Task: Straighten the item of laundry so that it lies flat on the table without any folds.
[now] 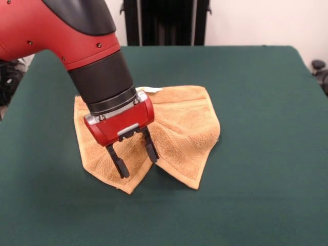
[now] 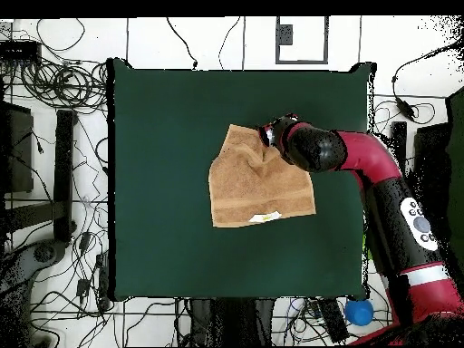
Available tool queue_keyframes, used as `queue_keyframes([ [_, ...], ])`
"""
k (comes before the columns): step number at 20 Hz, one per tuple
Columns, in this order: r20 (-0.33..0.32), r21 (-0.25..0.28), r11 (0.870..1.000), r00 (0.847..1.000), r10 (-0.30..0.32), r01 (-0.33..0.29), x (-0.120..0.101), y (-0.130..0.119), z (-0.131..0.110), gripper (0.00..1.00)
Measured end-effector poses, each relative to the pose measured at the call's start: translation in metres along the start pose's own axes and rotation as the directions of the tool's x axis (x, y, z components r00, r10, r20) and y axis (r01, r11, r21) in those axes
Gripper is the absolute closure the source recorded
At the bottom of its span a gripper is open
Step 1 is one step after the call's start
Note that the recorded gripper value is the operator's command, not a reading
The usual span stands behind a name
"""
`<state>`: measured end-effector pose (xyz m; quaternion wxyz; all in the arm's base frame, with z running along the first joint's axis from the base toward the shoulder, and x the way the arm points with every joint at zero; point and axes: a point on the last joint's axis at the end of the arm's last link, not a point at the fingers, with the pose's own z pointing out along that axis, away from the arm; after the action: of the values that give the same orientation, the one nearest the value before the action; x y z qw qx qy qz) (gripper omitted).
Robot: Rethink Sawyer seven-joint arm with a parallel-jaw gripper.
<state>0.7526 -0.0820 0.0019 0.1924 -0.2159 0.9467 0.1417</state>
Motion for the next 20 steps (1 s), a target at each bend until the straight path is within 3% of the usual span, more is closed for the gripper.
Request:
queue_keyframes([
  [8,0.007,-0.013,1.000,1.000,0.007,-0.007,0.001,0.004,0.006,0.00],
  [20,0.025,-0.065,0.994,0.995,0.092,-0.090,0.042,-0.003,0.022,0.00],
])
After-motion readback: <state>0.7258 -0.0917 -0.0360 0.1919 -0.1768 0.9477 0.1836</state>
